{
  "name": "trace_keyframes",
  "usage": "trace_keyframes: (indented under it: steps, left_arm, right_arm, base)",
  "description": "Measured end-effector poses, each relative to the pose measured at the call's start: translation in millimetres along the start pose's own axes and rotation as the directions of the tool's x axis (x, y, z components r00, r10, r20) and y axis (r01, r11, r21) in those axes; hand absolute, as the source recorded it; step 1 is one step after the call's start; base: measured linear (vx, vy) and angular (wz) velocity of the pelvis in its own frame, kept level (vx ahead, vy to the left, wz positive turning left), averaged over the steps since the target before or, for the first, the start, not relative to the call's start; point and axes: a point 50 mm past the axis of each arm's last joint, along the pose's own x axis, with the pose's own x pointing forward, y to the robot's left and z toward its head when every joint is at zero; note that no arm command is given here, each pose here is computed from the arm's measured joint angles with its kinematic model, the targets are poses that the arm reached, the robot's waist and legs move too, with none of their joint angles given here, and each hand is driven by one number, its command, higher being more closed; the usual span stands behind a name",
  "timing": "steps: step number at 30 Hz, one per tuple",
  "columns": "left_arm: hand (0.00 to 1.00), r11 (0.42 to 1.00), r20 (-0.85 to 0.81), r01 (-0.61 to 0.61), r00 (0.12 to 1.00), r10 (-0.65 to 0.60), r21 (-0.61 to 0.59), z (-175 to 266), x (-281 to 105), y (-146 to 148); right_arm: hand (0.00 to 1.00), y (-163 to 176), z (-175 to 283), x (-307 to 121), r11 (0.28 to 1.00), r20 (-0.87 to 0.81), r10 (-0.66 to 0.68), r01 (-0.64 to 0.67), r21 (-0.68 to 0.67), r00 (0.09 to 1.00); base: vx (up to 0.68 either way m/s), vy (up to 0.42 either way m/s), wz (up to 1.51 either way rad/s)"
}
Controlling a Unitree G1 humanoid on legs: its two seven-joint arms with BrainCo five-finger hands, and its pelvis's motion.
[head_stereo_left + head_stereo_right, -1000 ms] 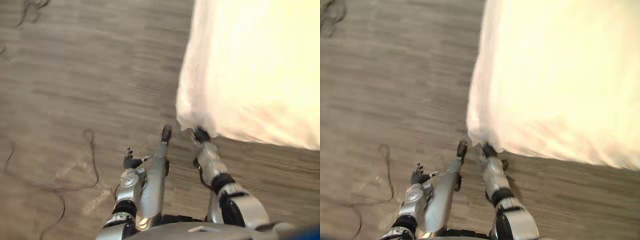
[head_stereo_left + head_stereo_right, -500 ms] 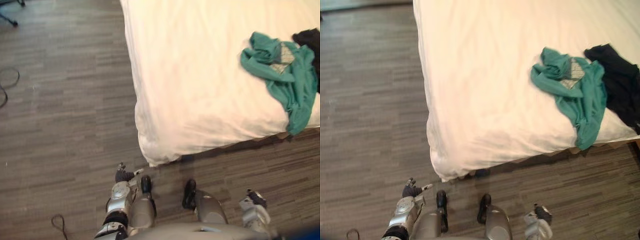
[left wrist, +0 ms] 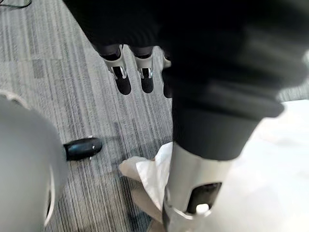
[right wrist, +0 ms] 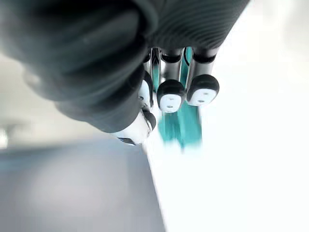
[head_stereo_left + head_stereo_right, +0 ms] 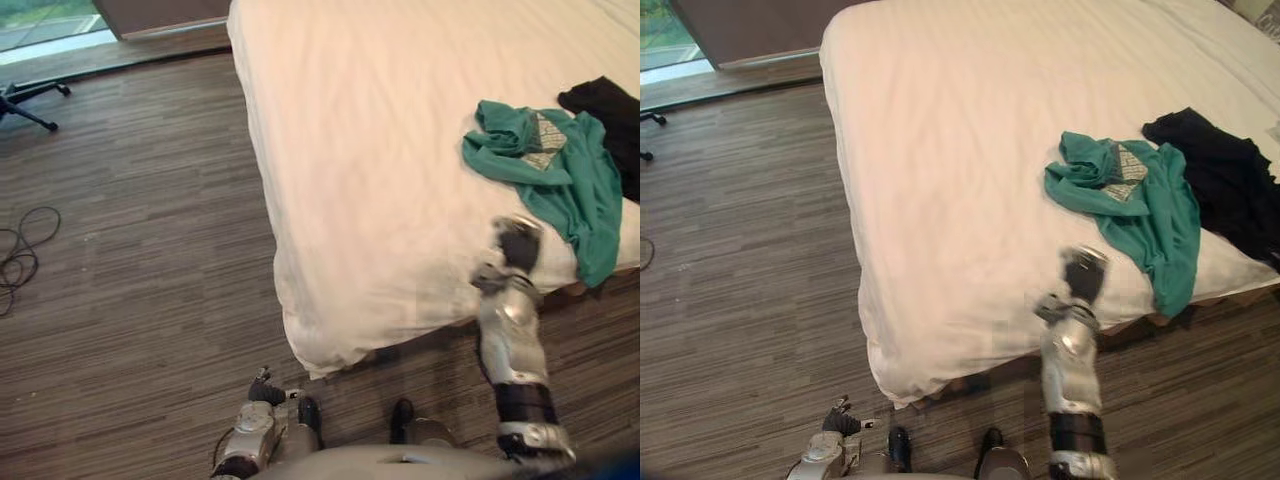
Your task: Tidy the bed and pick cloth on bed and put in laundry
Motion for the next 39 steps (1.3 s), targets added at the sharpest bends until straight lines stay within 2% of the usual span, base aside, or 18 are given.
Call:
trace_keyframes:
  steps: [2, 3, 6, 11, 13, 17, 19, 21, 26, 27, 29, 30, 31, 32, 35, 36, 37, 39]
  left_arm:
    - [0.0, 1.0, 0.014, 0.005, 1.0, -0.005, 0.001, 5.6, 1.5, -1.7]
    - [0.0, 1.0, 0.018, 0.004, 1.0, -0.004, 0.0, 7.2, 2.0, -1.4]
    - [0.0, 0.999, 0.058, 0.002, 0.998, 0.0, -0.038, 18.7, 3.7, -3.2]
    - [0.0, 0.992, 0.121, -0.02, 0.992, 0.036, -0.127, 32.3, 4.5, 2.7]
    - [0.0, 0.991, 0.14, -0.015, 0.99, 0.034, -0.136, 36.6, 4.8, 2.7]
    - [0.0, 0.984, 0.162, -0.016, 0.986, 0.045, -0.177, 45.0, 6.4, 4.5]
    - [0.0, 0.968, 0.152, -0.013, 0.987, 0.053, -0.251, 43.9, 6.4, 5.4]
    - [0.0, 0.919, 0.117, -0.04, 0.989, 0.093, -0.392, 40.4, 7.0, 11.9]
    - [0.0, 0.825, 0.089, -0.082, 0.984, 0.157, -0.559, 41.3, 9.1, 27.6]
    - [0.0, 0.813, 0.098, -0.082, 0.981, 0.169, -0.577, 46.0, 9.9, 30.0]
    - [0.0, 0.802, 0.119, -0.075, 0.976, 0.179, -0.593, 53.0, 10.0, 31.5]
    - [0.0, 0.799, 0.126, -0.07, 0.976, 0.179, -0.597, 55.6, 10.3, 30.6]
    - [0.0, 0.799, 0.128, -0.067, 0.976, 0.177, -0.598, 56.8, 10.4, 29.9]
    - [0.0, 0.797, 0.13, -0.063, 0.976, 0.175, -0.6, 57.9, 10.6, 28.6]
    - [0.0, 0.8, 0.138, -0.054, 0.976, 0.17, -0.598, 61.0, 10.9, 26.6]
    - [0.0, 0.805, 0.153, -0.043, 0.974, 0.164, -0.592, 64.2, 10.8, 24.0]
    - [0.0, 0.808, 0.157, -0.039, 0.974, 0.162, -0.588, 65.0, 10.8, 22.9]
    - [0.0, 0.827, 0.177, -0.019, 0.974, 0.142, -0.562, 68.6, 10.4, 17.4]
  right_arm:
    - [1.0, 32.6, 9.7, 18.4, 0.981, 0.031, 0.109, -0.113, 0.156, 0.993]
    - [1.0, 41.2, 12.4, 23.3, 0.971, 0.038, 0.136, -0.141, 0.192, 0.99]
    - [1.0, 80.0, 37.3, 48.2, 0.866, 0.106, 0.248, -0.27, 0.42, 0.963]
    - [1.0, 77.0, 29.0, 46.9, 0.783, 0.077, 0.205, -0.211, 0.586, 0.976]
    - [1.0, 61.0, 23.3, 46.9, 0.785, 0.062, 0.145, -0.153, 0.6, 0.988]
    - [1.0, 55.4, 51.0, 53.3, 0.773, 0.207, 0.149, -0.244, 0.585, 0.967]
    - [1.0, 47.8, 62.5, 55.3, 0.771, 0.253, 0.116, -0.248, 0.586, 0.961]
    - [1.0, 36.3, 82.1, 55.4, 0.776, 0.334, 0.069, -0.261, 0.574, 0.94]
    - [1.0, -0.3, 102.7, 51.8, 0.792, 0.419, -0.066, -0.208, 0.574, 0.906]
    - [1.0, -16.0, 102.2, 49.2, 0.806, 0.42, -0.112, -0.165, 0.569, 0.901]
    - [1.0, -60.8, 84.9, 44.2, 0.812, 0.322, -0.277, 0.042, 0.582, 0.905]
    - [1.0, -99.4, 60.3, 35.7, 0.789, 0.194, -0.411, 0.24, 0.566, 0.891]
    - [1.0, -113.3, 49.9, 30.0, 0.775, 0.144, -0.455, 0.312, 0.549, 0.879]
    - [1.0, -144.7, 30.2, 10.8, 0.741, 0.049, -0.547, 0.456, 0.494, 0.836]
    - [1.0, -181.0, 1.8, -34.1, 0.703, -0.07, -0.632, 0.609, 0.366, 0.772]
    - [0.0, -191.6, -4.1, -50.4, 0.704, -0.094, -0.651, 0.645, 0.296, 0.753]
    - [0.0, -195.0, -7.2, -57.4, 0.706, -0.107, -0.656, 0.657, 0.264, 0.748]
    - [0.0, -204.4, -19.8, -84.2, 0.723, -0.156, -0.665, 0.682, 0.112, 0.731]
  base:
    - [-0.04, 0.031, 0.21]
    - [-0.1, 0.034, 0.17]
    - [-0.15, 0.018, 0.14]
    - [-0.12, 0.004, 0.0]
    - [-0.14, -0.004, -0.18]
    - [-0.14, -0.02, -0.29]
    - [-0.11, -0.032, -0.13]
    - [-0.08, -0.019, -0.13]
    - [-0.02, 0.017, -0.28]
    - [0.0, 0.038, -0.34]
    - [0.02, 0.045, -0.39]
    - [0.03, 0.039, -0.33]
    - [0.06, 0.046, -0.41]
    - [0.07, 0.035, -0.49]
    - [0.09, 0.009, -0.52]
    - [0.09, -0.011, -0.36]
    - [0.06, -0.011, -0.13]
    - [0.03, -0.008, 0.12]
